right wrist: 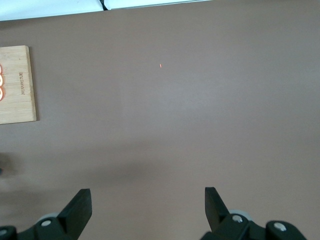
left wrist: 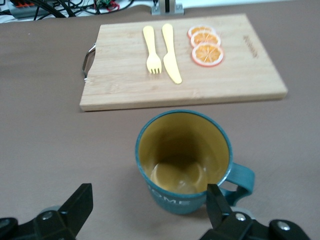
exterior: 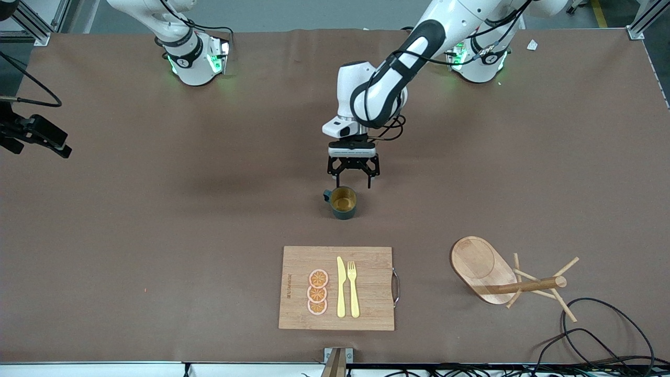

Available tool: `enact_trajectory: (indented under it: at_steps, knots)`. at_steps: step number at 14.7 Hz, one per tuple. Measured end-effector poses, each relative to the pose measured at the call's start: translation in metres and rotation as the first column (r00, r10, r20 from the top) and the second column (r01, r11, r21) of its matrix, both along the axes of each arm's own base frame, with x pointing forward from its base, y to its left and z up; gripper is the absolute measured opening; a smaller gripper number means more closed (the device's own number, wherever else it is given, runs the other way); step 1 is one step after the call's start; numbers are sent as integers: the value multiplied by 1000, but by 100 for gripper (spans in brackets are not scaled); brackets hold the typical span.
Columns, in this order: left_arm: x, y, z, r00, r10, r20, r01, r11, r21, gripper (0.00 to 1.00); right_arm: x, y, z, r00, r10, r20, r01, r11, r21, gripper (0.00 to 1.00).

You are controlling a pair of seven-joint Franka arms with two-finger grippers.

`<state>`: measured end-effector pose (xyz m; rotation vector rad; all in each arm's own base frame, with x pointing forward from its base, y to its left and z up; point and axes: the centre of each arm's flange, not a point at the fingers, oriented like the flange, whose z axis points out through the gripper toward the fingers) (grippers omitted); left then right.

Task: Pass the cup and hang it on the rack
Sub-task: 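Lower the left gripper over the teal mug rim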

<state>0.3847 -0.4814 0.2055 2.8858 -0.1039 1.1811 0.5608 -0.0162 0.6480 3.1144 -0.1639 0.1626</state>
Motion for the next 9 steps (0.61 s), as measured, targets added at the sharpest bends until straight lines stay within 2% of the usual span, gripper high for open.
enact_trajectory:
  at_steps: [2,9]
  knots:
    - [-3,1,-7,1000,14,22,-13,999,-44,100,0,-3,0,1000,-4,0,4,1000,0,100]
    - [-1,-4,-1,999,16,30,-14,998,-66,100,0,-4,0,1000,-4,-2,4,1000,0,100]
